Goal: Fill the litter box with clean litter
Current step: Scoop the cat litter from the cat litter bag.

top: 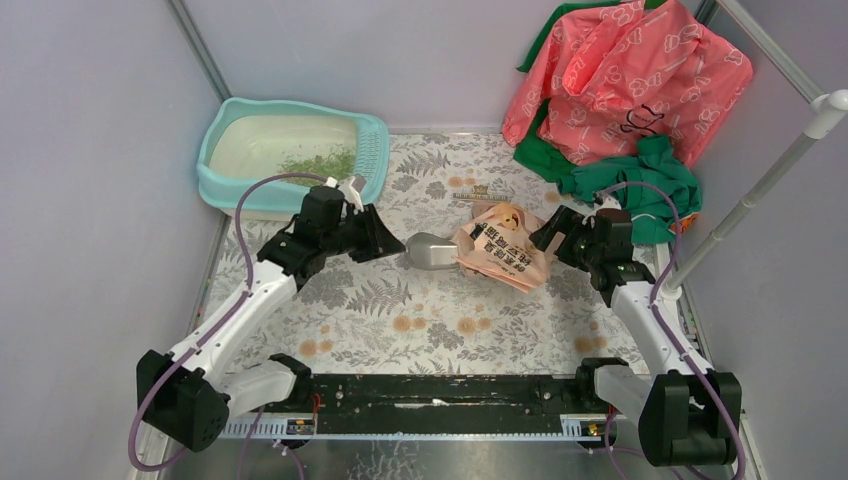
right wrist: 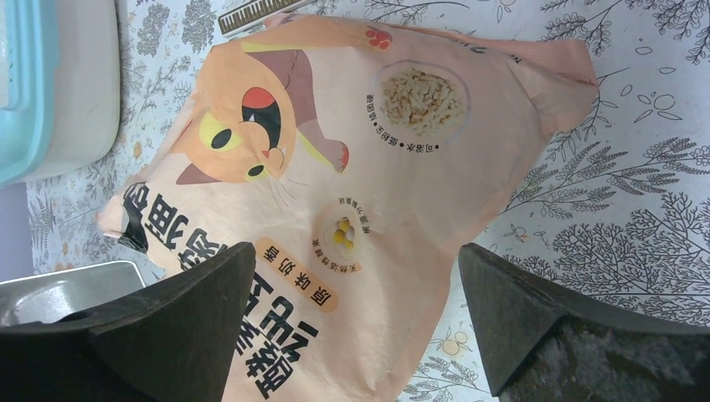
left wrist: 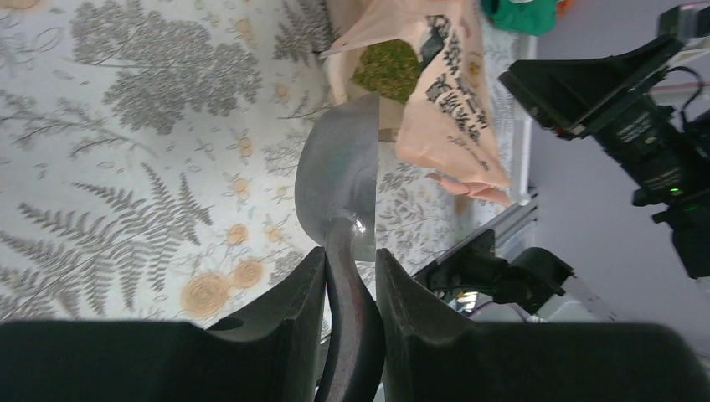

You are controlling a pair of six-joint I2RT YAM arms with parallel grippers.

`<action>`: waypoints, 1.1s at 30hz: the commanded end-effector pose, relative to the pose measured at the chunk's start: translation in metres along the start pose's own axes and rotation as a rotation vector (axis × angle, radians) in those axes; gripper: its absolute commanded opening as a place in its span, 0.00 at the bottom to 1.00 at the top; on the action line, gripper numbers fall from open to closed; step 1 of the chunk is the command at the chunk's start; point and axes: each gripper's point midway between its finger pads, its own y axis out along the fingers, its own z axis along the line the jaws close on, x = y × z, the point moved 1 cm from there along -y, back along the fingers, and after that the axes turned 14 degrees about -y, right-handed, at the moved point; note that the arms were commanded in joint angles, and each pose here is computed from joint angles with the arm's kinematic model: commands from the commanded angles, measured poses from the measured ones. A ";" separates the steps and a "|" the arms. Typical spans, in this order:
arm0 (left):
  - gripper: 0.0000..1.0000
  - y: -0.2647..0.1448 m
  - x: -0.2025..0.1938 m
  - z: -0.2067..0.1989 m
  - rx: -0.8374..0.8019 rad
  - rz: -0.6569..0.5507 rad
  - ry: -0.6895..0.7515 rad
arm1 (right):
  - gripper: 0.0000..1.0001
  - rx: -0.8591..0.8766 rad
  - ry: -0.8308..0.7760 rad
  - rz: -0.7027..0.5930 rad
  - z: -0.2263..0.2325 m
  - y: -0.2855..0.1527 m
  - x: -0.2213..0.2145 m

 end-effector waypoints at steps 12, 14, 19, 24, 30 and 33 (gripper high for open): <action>0.00 0.018 0.029 -0.035 -0.160 -0.075 -0.013 | 1.00 -0.013 -0.032 -0.061 0.000 -0.005 0.017; 0.00 0.020 0.030 -0.032 -0.148 -0.077 -0.016 | 1.00 -0.011 -0.029 -0.061 0.000 -0.004 0.017; 0.00 0.035 0.031 -0.021 -0.117 -0.074 -0.044 | 1.00 -0.003 -0.023 -0.062 0.001 -0.003 0.016; 0.00 0.053 0.035 -0.022 -0.112 -0.082 -0.060 | 1.00 -0.003 -0.020 -0.062 0.001 -0.002 0.016; 0.00 0.079 0.031 -0.029 -0.083 -0.078 -0.055 | 1.00 -0.008 -0.017 -0.069 0.000 -0.003 0.018; 0.00 0.092 0.021 -0.039 -0.082 -0.071 -0.046 | 1.00 -0.013 -0.018 -0.074 0.000 -0.003 0.019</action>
